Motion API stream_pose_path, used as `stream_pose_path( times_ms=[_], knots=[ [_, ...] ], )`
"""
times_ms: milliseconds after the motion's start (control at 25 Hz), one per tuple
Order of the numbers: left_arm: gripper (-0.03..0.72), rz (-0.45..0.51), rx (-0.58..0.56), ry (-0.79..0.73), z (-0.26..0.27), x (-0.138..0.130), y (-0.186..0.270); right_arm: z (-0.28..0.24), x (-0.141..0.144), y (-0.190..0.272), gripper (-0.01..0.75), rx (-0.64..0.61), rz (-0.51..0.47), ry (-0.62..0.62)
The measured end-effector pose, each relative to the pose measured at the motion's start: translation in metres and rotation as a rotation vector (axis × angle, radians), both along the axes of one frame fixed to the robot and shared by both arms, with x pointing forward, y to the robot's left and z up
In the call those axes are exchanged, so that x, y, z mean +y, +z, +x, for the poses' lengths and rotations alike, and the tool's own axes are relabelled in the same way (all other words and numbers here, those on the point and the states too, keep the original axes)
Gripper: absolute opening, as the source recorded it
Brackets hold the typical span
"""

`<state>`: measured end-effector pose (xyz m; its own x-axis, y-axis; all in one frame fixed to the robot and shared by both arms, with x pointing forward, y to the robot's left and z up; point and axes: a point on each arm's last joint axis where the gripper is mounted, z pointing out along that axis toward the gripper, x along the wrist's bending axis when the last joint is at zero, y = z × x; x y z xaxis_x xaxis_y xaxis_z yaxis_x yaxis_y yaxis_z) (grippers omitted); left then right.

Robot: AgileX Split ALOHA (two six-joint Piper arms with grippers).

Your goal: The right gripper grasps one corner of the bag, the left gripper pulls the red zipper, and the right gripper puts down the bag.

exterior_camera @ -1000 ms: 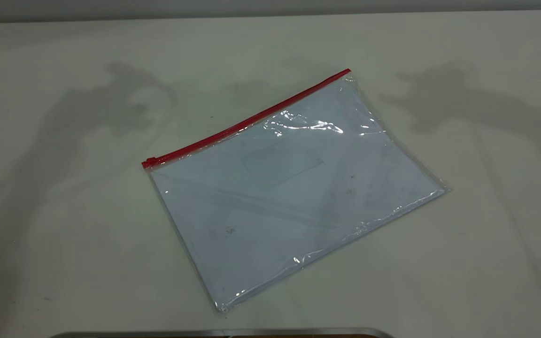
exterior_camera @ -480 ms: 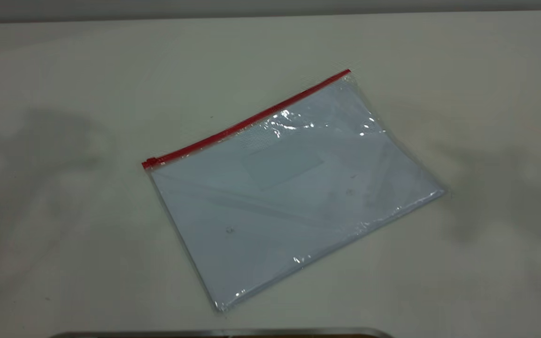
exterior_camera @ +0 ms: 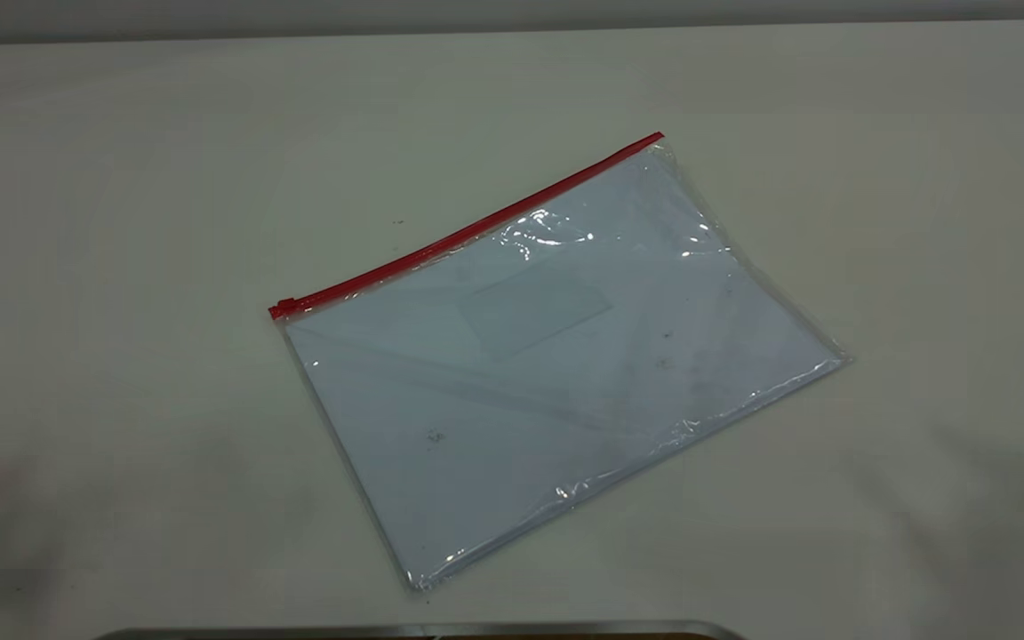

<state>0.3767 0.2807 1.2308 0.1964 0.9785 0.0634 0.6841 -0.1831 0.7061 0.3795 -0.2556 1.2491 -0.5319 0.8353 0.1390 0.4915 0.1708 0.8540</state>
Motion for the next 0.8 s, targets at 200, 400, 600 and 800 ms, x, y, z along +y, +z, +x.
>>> stream_pose_path(
  times_ms=[200,400,600,800],
  knots=[
    [0.588,-0.021,-0.064,-0.002,-0.069,0.011,-0.028,-0.053,0.003,-0.04,0.574,0.009,-0.009,0.005],
    [0.588,-0.084,-0.077,-0.032,-0.112,0.012,-0.069,-0.098,0.005,-0.081,0.574,-0.011,-0.017,0.001],
    [0.588,-0.075,-0.068,-0.09,-0.133,0.012,-0.11,-0.124,0.005,-0.117,0.574,-0.026,-0.037,-0.01],
    [0.588,-0.04,-0.029,-0.118,-0.141,0.013,-0.153,-0.145,0.003,-0.143,0.574,-0.08,-0.074,-0.028]
  ],
)
